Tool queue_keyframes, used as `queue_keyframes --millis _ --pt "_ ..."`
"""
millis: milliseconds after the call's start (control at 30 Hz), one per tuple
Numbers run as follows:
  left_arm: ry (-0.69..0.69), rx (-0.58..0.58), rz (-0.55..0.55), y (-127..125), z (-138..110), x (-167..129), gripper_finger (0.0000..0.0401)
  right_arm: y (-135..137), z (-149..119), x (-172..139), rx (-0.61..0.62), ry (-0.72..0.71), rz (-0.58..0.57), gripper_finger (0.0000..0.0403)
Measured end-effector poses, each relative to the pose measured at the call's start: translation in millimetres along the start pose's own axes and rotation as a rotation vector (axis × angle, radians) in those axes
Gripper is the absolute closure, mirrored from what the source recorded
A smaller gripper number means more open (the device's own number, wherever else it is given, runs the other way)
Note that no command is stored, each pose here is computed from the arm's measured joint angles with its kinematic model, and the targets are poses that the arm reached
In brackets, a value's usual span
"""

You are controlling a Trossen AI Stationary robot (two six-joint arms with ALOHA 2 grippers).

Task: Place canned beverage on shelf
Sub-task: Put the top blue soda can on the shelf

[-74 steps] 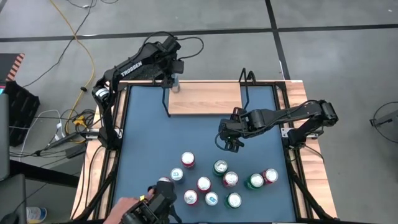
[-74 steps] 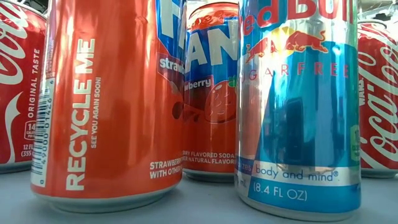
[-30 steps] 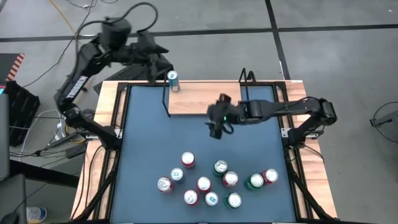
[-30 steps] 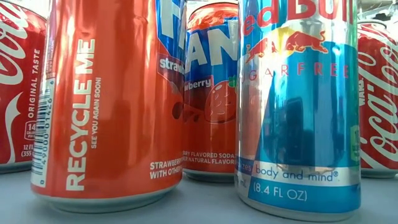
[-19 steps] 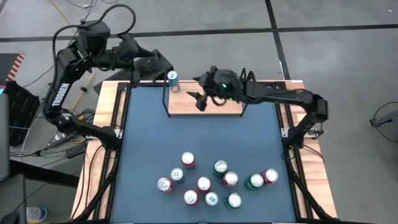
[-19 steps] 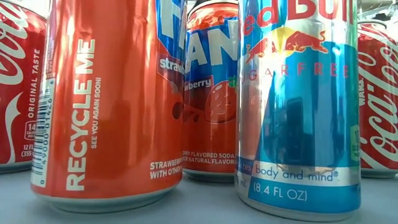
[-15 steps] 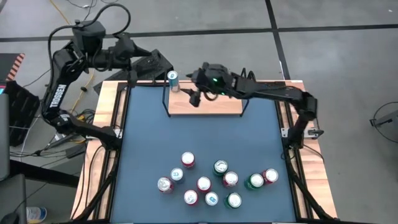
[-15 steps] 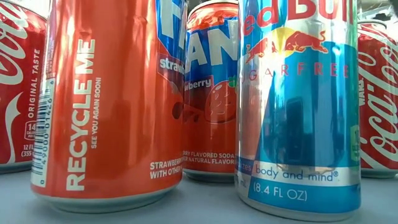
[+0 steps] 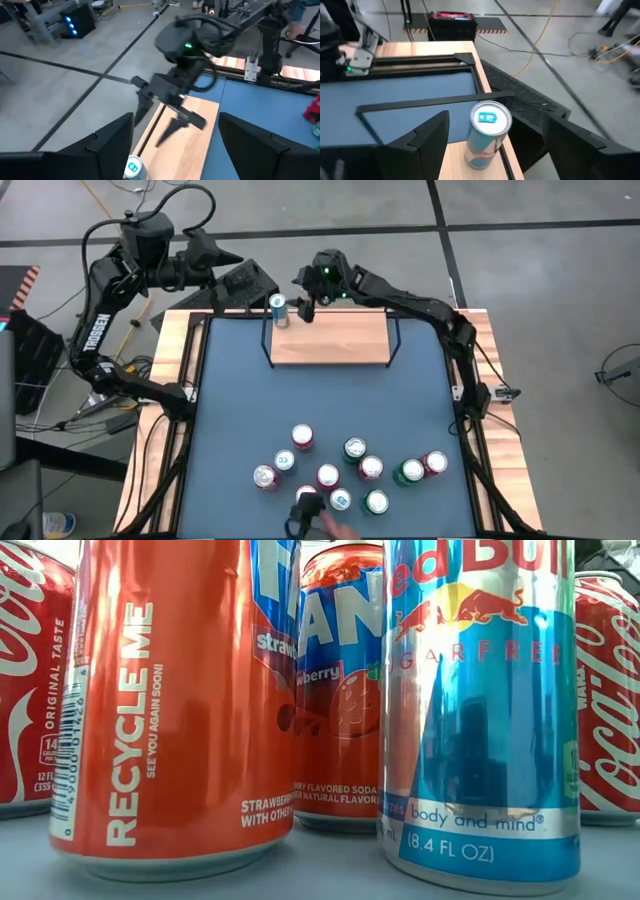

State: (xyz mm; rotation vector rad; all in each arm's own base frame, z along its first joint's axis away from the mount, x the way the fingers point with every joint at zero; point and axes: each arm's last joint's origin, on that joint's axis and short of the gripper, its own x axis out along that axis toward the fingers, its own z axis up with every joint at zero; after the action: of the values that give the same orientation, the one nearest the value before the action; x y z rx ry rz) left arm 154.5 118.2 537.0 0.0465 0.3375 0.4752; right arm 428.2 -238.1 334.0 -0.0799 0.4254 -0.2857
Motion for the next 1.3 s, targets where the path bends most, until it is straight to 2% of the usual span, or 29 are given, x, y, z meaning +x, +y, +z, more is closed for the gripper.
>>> queue_keyframes --millis 100,267,433,567,800,1300 --pt "0.010 -0.012 0.015 1 -1 3 0.0124 -9 -8 12 0.046 0.009 0.012 0.0101" --pt "0.025 -0.013 0.050 3 -1 7 0.0124 -2 -13 33 0.049 0.022 0.028 0.0101" --pt "0.031 0.015 0.057 3 -1 9 0.0124 0 -2 48 0.072 0.016 -0.019 0.0101" --pt "0.032 0.037 0.057 3 -1 9 0.0124 -1 -11 64 0.089 0.030 -0.069 0.0101" --pt "0.032 0.056 0.057 3 -1 9 0.0124 -8 -17 63 0.170 0.074 -0.109 0.0101" --pt "0.035 0.075 0.060 3 -2 9 0.0124 1 -24 72 0.115 0.094 -0.070 0.0101"
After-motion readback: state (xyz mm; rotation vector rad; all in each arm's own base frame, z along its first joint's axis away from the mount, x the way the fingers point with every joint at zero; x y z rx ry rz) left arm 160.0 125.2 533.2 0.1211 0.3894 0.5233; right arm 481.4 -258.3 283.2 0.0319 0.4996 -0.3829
